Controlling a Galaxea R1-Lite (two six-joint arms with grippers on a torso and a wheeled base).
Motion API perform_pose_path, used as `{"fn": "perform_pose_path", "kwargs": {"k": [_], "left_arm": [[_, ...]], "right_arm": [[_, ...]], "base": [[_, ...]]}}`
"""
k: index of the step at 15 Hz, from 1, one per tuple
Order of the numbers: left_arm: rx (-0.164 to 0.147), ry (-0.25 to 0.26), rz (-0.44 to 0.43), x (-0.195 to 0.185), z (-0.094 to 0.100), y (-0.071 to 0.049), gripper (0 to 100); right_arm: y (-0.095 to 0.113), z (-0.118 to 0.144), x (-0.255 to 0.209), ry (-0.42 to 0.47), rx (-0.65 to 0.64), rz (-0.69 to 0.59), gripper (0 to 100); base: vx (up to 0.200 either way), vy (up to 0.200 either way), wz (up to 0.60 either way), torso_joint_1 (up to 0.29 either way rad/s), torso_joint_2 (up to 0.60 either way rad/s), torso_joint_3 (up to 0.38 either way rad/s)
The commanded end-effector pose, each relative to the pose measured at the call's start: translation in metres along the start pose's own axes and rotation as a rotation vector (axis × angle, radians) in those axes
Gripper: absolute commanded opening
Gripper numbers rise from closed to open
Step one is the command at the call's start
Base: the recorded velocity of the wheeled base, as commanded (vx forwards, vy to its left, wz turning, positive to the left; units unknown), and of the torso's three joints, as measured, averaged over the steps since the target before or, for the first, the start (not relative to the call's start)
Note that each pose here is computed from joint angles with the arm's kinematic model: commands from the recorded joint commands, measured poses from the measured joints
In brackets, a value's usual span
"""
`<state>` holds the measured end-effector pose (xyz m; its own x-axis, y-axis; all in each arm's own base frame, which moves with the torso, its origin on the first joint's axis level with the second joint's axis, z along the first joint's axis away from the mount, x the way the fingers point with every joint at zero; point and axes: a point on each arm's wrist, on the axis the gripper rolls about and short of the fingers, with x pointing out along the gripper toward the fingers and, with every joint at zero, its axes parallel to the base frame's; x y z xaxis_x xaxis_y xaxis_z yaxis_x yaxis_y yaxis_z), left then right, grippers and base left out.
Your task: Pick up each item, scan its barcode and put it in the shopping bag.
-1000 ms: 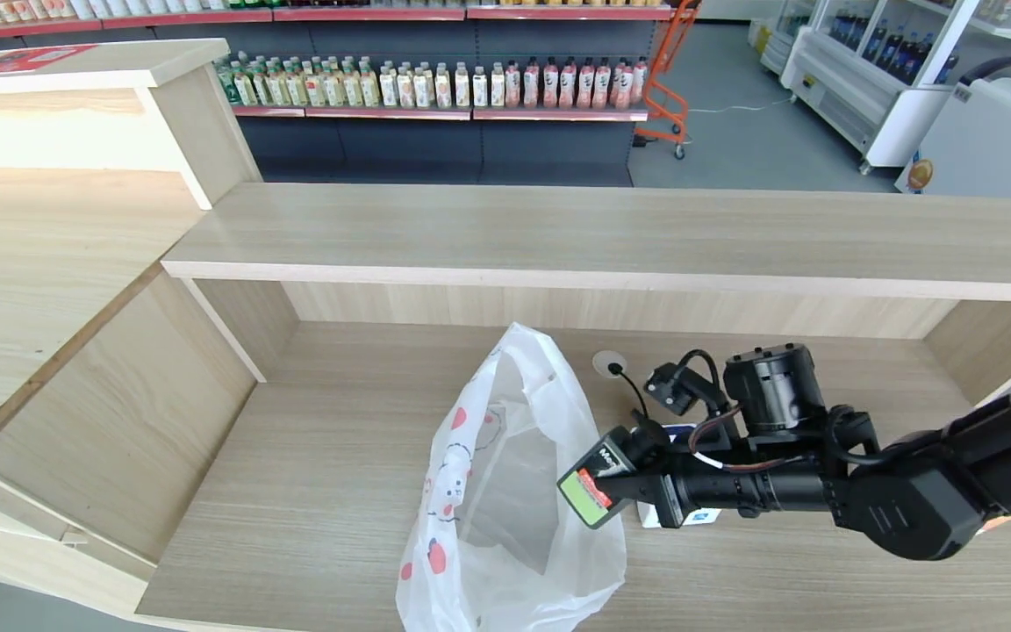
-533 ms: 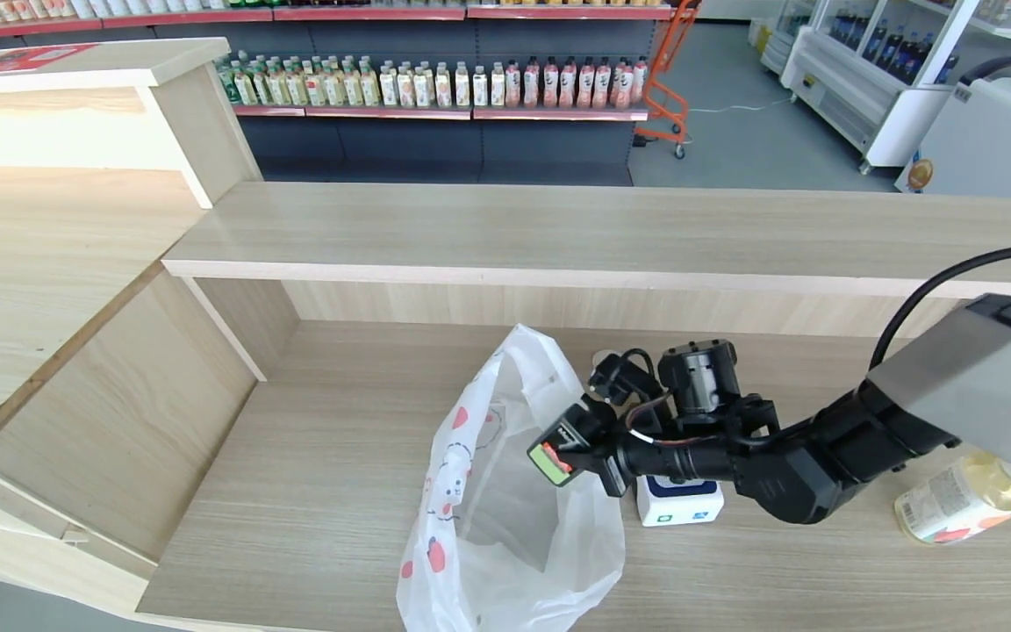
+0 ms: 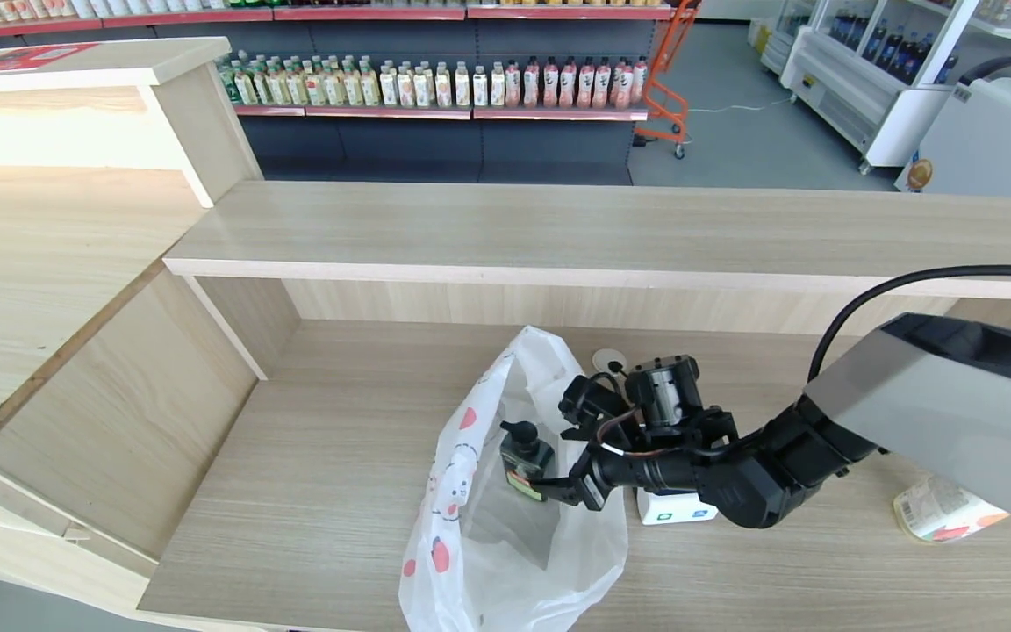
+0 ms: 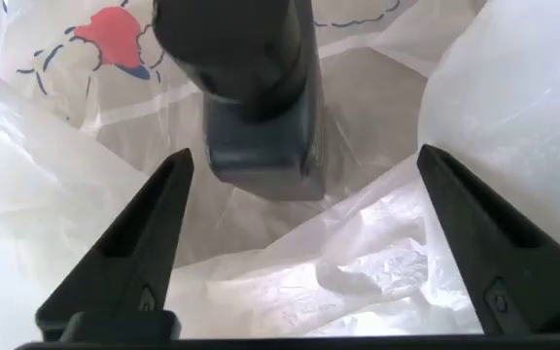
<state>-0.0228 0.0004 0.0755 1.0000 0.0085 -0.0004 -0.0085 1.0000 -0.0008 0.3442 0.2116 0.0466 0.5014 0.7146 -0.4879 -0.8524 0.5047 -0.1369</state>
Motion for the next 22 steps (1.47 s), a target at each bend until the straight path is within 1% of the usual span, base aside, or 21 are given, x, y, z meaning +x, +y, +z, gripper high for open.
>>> {"fn": "perform_pose_path", "kwargs": {"k": [1,4,6,7,8,9,10,12,14,15,16,17,18,19,20,22], "left_arm": [[-0.001,0.0,0.001,0.0,0.0,0.0,100],[-0.001,0.0,0.001,0.0,0.0,0.0,100],[0.001,0.0,0.001,0.0,0.0,0.0,100],[-0.001,0.0,0.001,0.0,0.0,0.0,100],[-0.001,0.0,0.001,0.0,0.0,0.0,100],[-0.001,0.0,0.001,0.0,0.0,0.0,100],[0.001,0.0,0.001,0.0,0.0,0.0,100],[0.001,0.0,0.001,0.0,0.0,0.0,100],[-0.001,0.0,0.001,0.0,0.0,0.0,100],[0.001,0.0,0.001,0.0,0.0,0.0,100],[-0.001,0.0,0.001,0.0,0.0,0.0,100],[0.001,0.0,0.001,0.0,0.0,0.0,100],[0.001,0.0,0.001,0.0,0.0,0.0,100],[0.001,0.0,0.001,0.0,0.0,0.0,100],[-0.001,0.0,0.001,0.0,0.0,0.0,100],[-0.001,0.0,0.001,0.0,0.0,0.0,100]], "right_arm": [[0.001,0.003,-0.003,-0.006,0.034,0.001,100],[-0.003,0.031,-0.026,-0.086,0.252,-0.018,100],[0.0,0.045,-0.046,-0.128,0.372,0.003,100],[0.005,0.053,-0.064,-0.152,0.455,0.012,100],[0.008,0.055,-0.075,-0.153,0.487,0.008,100],[0.014,0.055,-0.095,-0.124,0.525,0.003,100],[0.011,0.049,-0.119,-0.107,0.56,-0.026,100],[0.008,0.037,-0.148,-0.106,0.595,-0.08,100],[0.007,0.041,-0.18,-0.178,0.575,-0.15,100],[0.009,0.047,-0.207,-0.235,0.566,-0.232,100],[0.013,0.047,-0.23,-0.265,0.556,-0.338,100],[0.025,0.039,-0.255,-0.259,0.551,-0.452,100],[0.042,0.027,-0.28,-0.247,0.55,-0.554,100],[0.066,0.006,-0.301,-0.231,0.564,-0.636,100],[0.096,-0.021,-0.32,-0.239,0.56,-0.699,100],[0.144,-0.071,-0.343,-0.26,0.515,-0.822,100]], "base": [[0.0,0.0,0.0,0.0,0.0,0.0],[0.0,0.0,0.0,0.0,0.0,0.0],[0.0,0.0,0.0,0.0,0.0,0.0],[0.0,0.0,0.0,0.0,0.0,0.0],[0.0,0.0,0.0,0.0,0.0,0.0],[0.0,0.0,0.0,0.0,0.0,0.0],[0.0,0.0,0.0,0.0,0.0,0.0],[0.0,0.0,0.0,0.0,0.0,0.0],[0.0,0.0,0.0,0.0,0.0,0.0],[0.0,0.0,0.0,0.0,0.0,0.0],[0.0,0.0,0.0,0.0,0.0,0.0],[0.0,0.0,0.0,0.0,0.0,0.0],[0.0,0.0,0.0,0.0,0.0,0.0],[0.0,0.0,0.0,0.0,0.0,0.0],[0.0,0.0,0.0,0.0,0.0,0.0],[0.0,0.0,0.0,0.0,0.0,0.0]]}}
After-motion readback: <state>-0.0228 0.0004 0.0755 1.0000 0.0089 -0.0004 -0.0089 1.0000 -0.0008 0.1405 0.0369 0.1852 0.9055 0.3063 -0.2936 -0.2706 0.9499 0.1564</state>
